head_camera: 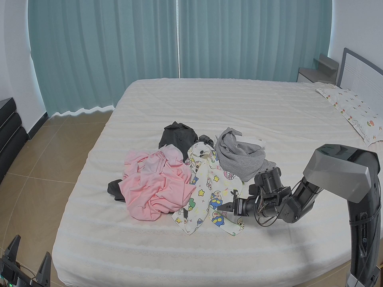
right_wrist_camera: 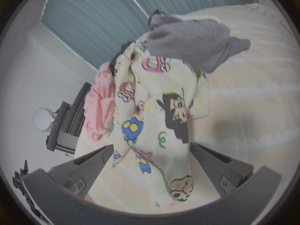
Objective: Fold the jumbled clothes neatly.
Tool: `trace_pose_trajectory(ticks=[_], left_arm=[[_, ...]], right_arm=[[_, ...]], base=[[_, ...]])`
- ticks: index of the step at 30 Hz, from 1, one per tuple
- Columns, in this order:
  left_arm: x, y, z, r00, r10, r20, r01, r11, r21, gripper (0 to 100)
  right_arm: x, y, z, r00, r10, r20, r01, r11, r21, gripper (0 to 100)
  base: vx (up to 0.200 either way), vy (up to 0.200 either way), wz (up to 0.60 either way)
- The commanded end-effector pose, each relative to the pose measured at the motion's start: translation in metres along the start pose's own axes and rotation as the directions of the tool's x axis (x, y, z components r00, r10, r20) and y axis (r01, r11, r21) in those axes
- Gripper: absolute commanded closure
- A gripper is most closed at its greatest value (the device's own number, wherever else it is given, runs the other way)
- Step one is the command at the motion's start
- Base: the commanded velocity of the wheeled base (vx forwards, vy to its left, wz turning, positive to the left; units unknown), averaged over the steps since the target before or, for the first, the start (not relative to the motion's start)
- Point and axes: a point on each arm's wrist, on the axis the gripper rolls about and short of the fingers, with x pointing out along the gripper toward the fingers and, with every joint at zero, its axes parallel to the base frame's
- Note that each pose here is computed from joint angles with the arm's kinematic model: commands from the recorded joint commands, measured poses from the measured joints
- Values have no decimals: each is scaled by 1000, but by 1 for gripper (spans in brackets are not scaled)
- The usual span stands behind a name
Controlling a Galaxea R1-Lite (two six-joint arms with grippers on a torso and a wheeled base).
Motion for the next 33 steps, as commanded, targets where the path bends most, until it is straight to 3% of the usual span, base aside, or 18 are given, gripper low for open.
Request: trace_pose_trajectory(ticks=[1,7,8,11,19,24,27,31,32,33], left_arm=[[0,0,-5,1000,0,-2,0,1000,0,0],[0,0,-5,1000,0,0,0,1000,0,0],[0,0,-5,1000,0,0,0,1000,0,0],[0,0,-5,1000,0,0,0,1000,0,0],[0,0,-5,1000,0,0,0,1000,0,0],[0,0,-5,1000,0,0,0,1000,0,0],[0,0,-5,1000,0,0,0,1000,0,0],[0,0,-5,1000,0,0,0,1000,0,0],[0,0,-5,1000,0,0,0,1000,0,0],[0,0,-5,1000,0,0,0,1000,0,0]], right_arm=[[9,1,-1,1000,7,-13,-7,1000,-13,0],[16,10,-5,999,23,-30,-24,999,-32,0],[15,10,-5,999,20,-32,-21,999,-32,100],[16,10,-3,997,-1,-71,-2,999,-39,100],[12,10,-2,998,8,-68,-11,999,-51,100],[-2,9,0,996,83,36,-81,995,-55,100],[-22,14,-4,980,161,121,-153,986,-71,100],[-65,24,-10,934,280,223,-272,960,-66,100],[-66,24,-11,933,282,224,-275,959,-64,100],[-81,27,-14,913,318,256,-309,948,-78,100]], base=[[0,0,0],[0,0,0],[0,0,0],[0,0,0],[0,0,0],[0,0,0],[0,0,0],[0,0,0],[0,0,0],[0,0,0]])
